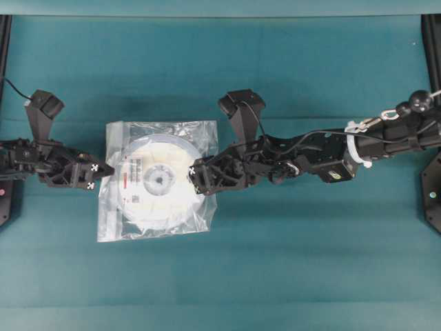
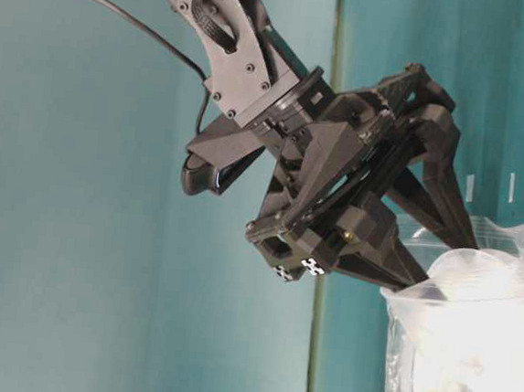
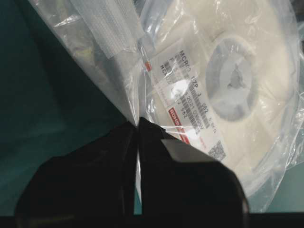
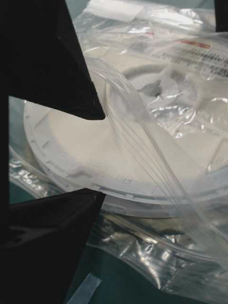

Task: Take out the reel from the clear zip bag.
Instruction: 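Hold the bag with the left gripper and pull the reel rightward out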

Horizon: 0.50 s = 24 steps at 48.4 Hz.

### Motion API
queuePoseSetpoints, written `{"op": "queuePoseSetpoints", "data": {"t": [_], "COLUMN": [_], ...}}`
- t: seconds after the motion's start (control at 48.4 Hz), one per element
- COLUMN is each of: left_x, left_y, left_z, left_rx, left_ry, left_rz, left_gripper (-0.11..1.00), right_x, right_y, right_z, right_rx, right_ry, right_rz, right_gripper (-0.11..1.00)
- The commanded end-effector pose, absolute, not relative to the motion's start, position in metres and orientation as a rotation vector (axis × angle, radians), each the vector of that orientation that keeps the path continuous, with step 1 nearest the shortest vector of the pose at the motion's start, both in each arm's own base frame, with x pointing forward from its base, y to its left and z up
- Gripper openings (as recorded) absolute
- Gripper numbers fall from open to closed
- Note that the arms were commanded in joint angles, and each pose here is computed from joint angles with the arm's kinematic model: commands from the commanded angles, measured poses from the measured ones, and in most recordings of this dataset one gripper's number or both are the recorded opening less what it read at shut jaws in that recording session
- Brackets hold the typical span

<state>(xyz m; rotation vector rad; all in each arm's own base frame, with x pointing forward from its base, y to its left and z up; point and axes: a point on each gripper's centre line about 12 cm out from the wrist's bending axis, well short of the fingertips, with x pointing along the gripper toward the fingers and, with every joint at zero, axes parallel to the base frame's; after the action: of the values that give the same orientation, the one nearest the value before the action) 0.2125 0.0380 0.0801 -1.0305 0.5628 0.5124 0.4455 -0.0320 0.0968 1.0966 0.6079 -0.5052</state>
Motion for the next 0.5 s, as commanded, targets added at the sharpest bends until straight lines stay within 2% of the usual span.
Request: {"op": "queuePoseSetpoints", "data": {"t": [0.0, 0.31, 0.475], "left_x": [0.216, 0.216, 0.216], "left_y": [0.038, 0.038, 0.038], "left_z": [0.083, 0.083, 0.083], "left_rx": [-1.027, -1.028, -1.027], "left_ry": [0.55, 0.548, 0.549], "left_rz": [0.499, 0.499, 0.498], "left_gripper": [-0.01, -0.01, -0.01], "right_x": [0.456, 0.457, 0.45], "right_y": [-0.029, -0.03, -0.029], "right_z": [0.11, 0.11, 0.106], "right_rx": [1.083, 1.084, 1.084], "right_ry": [0.569, 0.57, 0.586], "right_rz": [-0.469, -0.47, -0.479], "right_gripper": [0.68, 0.66, 0.55]}}
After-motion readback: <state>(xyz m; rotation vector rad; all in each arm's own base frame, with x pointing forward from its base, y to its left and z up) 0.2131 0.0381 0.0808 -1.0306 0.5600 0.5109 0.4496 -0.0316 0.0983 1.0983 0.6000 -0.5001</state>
